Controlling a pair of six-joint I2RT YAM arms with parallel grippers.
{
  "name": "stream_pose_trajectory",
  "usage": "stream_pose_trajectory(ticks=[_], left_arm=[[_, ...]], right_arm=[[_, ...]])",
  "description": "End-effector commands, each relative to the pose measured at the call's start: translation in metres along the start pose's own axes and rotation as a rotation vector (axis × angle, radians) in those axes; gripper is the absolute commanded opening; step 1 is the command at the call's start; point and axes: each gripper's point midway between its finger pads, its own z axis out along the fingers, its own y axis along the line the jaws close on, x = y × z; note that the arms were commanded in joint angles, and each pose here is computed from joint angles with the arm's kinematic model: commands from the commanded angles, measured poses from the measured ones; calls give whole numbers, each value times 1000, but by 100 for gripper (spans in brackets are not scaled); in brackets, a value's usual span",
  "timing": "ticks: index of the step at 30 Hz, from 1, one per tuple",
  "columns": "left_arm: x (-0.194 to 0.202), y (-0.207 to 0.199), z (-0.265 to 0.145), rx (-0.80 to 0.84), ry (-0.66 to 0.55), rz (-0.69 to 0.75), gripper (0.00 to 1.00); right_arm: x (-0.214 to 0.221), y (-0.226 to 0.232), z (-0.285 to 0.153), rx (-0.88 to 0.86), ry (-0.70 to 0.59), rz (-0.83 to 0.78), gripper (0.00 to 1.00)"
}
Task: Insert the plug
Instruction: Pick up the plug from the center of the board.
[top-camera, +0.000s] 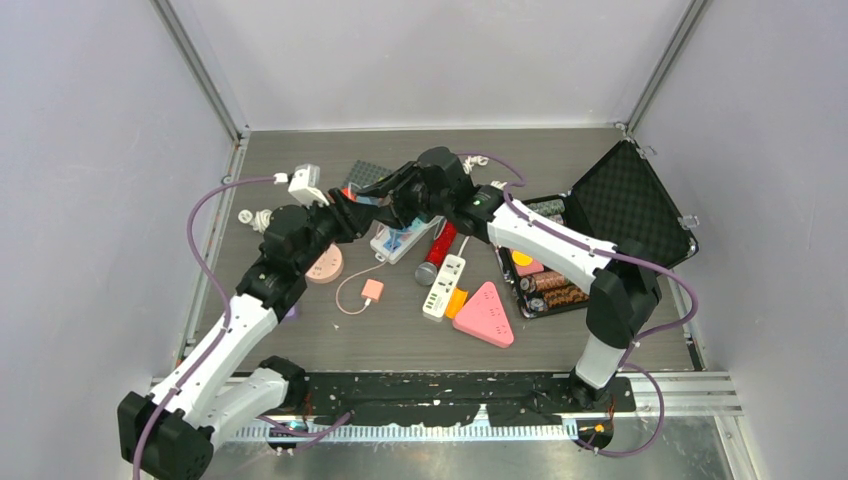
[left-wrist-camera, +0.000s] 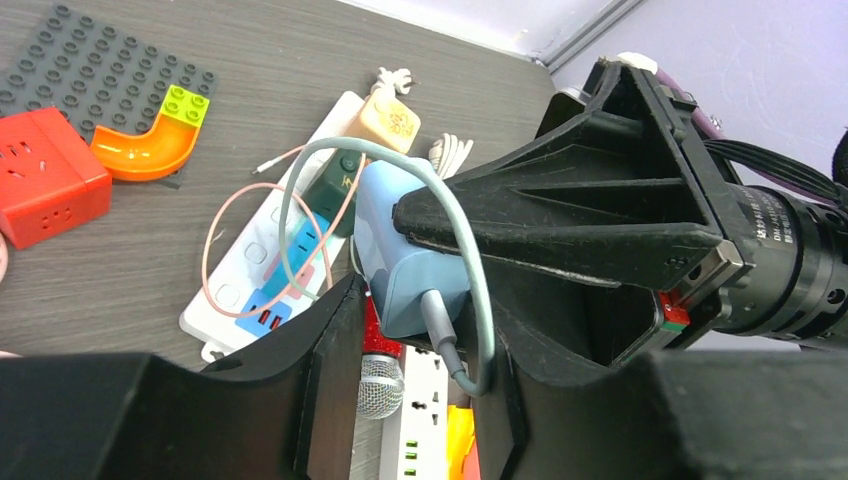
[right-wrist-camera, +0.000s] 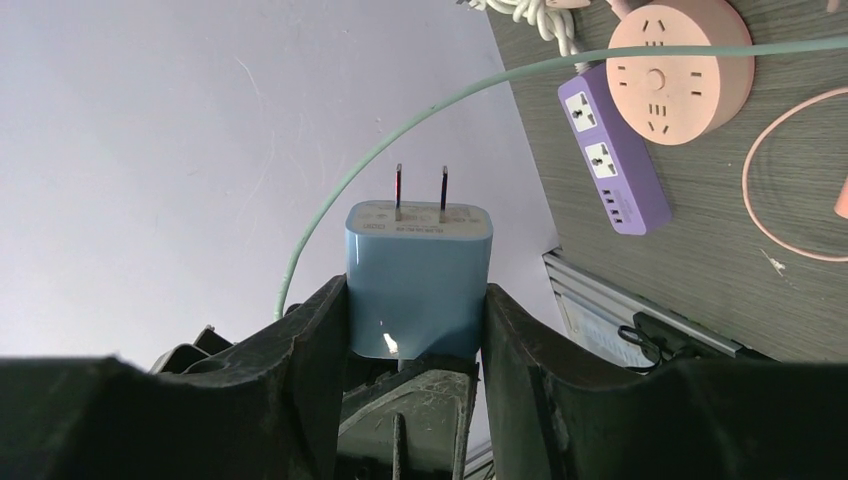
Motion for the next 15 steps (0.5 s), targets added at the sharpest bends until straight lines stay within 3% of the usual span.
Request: stream_pose_trajectory(ticks=[1, 6, 8, 9, 10, 11, 12, 14, 15], left_arm=[[-17, -3, 1, -24, -48, -19, 42], [-23, 3, 1, -61, -79, -7, 40], [-23, 6, 2, -74, -79, -2, 27], [-22, 7, 2, -80, -76, 3, 16], [-22, 9, 3, -89, -72, 13, 5], [-23, 10, 4, -94, -72, 25, 0], [-19, 15, 3, -115, -53, 41, 0], [-16, 22, 1, -152, -20, 94, 0], [-15, 24, 0, -164, 5, 135, 0]], right_arm=[[19, 33, -18, -87, 19, -50, 16], [21, 26, -13, -72, 28, -36, 16], [21, 26, -13, -71, 29, -36, 18], [20, 26, -13, -69, 26, -36, 21], [20, 24, -13, -60, 23, -45, 32], [18, 23, -13, -55, 13, -52, 39], [17, 21, -13, -49, 6, -75, 57], [11, 19, -15, -48, -26, -131, 78], [8, 21, -18, -54, -47, -150, 83]])
